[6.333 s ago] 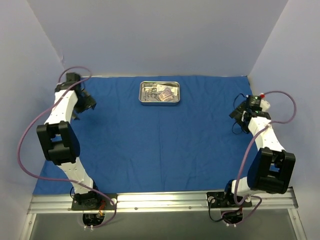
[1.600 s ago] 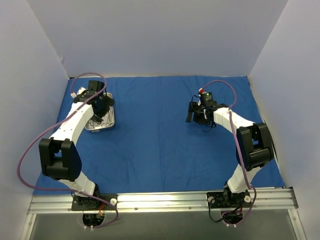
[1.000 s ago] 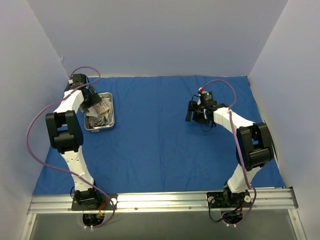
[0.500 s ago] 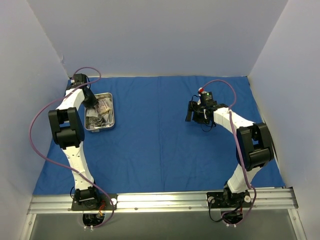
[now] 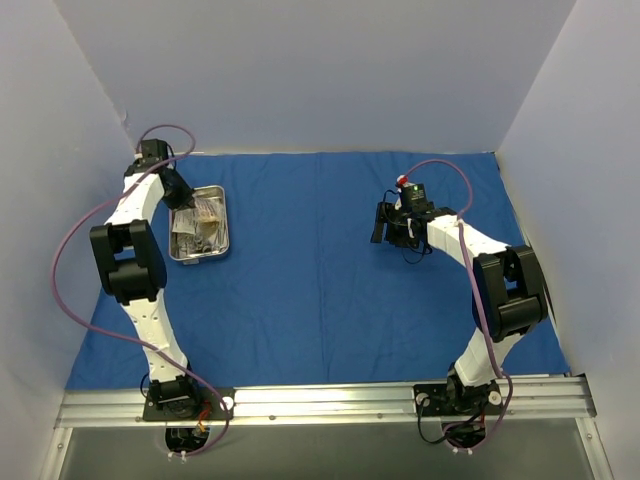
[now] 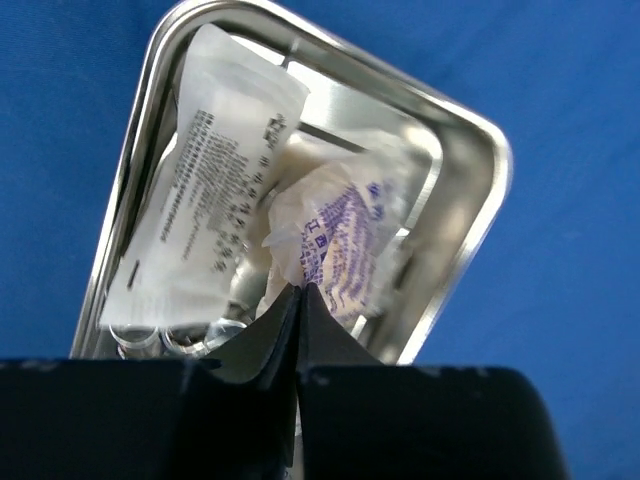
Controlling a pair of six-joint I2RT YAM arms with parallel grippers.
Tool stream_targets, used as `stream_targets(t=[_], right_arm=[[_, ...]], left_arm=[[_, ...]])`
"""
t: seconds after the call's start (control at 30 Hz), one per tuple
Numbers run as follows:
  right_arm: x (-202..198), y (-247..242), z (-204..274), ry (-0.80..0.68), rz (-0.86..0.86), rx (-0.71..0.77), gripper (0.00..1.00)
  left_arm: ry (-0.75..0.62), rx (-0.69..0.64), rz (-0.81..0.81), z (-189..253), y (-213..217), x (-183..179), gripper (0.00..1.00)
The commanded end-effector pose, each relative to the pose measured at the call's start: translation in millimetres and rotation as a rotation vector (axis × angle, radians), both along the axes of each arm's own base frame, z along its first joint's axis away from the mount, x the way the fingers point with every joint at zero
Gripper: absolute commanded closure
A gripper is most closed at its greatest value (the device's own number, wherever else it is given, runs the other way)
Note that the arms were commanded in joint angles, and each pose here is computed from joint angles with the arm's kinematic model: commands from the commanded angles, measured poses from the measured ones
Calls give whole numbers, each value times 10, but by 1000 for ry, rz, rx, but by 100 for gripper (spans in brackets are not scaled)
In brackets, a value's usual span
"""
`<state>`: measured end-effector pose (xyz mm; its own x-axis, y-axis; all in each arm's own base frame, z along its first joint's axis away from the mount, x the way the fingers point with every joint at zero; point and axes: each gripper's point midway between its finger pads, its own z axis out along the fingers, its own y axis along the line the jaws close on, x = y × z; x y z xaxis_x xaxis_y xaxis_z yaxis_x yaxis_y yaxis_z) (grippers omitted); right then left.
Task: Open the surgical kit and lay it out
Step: Pick up the medical item from the container, then place the medical item in the surgical kit.
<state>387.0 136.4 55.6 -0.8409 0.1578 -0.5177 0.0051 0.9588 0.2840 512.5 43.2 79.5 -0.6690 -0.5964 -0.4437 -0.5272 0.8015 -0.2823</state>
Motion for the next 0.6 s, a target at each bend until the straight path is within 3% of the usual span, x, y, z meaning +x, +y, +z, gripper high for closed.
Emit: stream_targets(t=[0.0,0.3,0.57], right_arm=[[58,21,186,-42,8,-6,34],[43,41,291,-68,19,11,34],[2,47,337,-77,23,22,34]], left_arm=[[-231,-45,43,1076,-32,145,94],[-369,-249,180,1642,-378,90,98],[-395,-368,406,1649,-985,197,98]])
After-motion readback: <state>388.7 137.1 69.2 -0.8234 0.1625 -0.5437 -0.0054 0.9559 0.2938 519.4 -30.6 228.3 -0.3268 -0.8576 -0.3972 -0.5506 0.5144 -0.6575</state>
